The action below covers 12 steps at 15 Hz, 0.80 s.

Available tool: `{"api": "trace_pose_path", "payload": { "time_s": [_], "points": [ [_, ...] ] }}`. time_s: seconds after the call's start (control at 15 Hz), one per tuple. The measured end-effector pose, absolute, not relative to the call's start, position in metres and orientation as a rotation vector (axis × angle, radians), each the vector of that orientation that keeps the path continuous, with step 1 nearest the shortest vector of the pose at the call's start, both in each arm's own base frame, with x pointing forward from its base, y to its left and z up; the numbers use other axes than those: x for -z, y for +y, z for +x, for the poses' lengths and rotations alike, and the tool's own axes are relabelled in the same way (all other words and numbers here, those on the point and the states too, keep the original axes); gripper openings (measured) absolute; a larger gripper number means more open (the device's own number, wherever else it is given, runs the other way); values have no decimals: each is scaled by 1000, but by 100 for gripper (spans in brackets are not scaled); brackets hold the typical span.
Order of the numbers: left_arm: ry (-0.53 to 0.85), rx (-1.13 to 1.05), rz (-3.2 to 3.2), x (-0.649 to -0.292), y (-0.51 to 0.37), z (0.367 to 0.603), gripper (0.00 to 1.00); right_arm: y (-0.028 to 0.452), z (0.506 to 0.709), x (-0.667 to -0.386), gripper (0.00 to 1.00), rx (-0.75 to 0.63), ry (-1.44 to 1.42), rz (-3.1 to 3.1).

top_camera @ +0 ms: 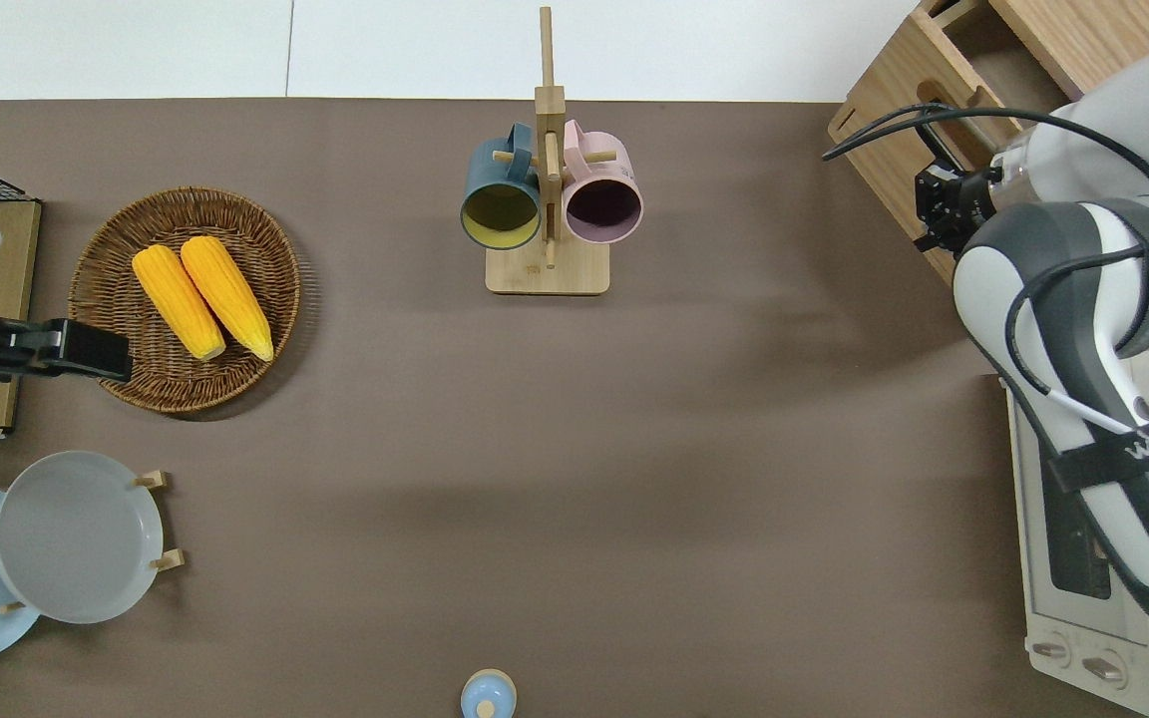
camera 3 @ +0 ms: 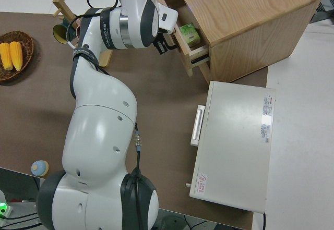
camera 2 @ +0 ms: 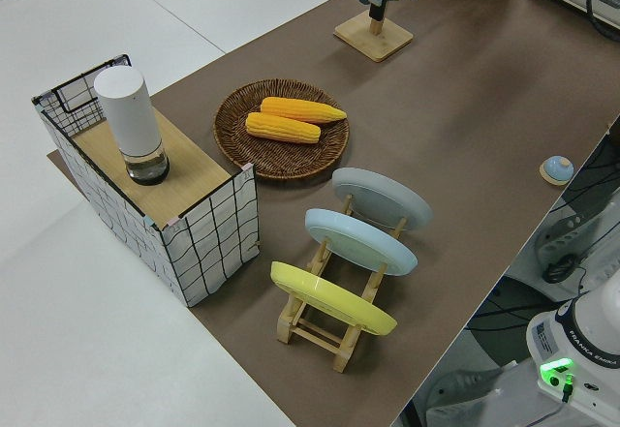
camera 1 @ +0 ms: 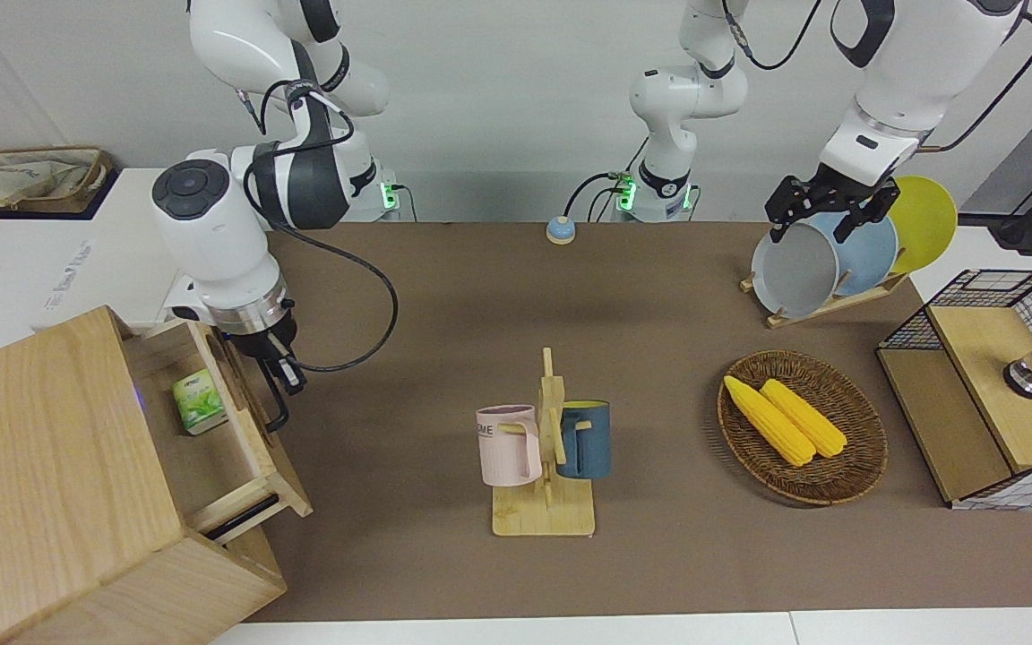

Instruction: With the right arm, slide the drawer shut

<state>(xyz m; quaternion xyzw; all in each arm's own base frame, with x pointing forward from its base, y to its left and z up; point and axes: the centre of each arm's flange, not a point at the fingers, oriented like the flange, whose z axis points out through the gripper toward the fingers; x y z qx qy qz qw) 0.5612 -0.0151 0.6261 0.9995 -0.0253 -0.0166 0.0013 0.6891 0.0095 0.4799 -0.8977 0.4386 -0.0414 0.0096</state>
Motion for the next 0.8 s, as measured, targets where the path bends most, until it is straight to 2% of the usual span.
{"api": "trace_pose_path", "payload": {
  "time_s": [0.47,0.8],
  "points": [
    [-79,52,3138,-626,-15,561,100,-32,696,-485,1,156,1351,-2804],
    [-79,52,3138,-626,-15,561,100,-33,697,-483,1,152,1320,-2819]
  ]
}}
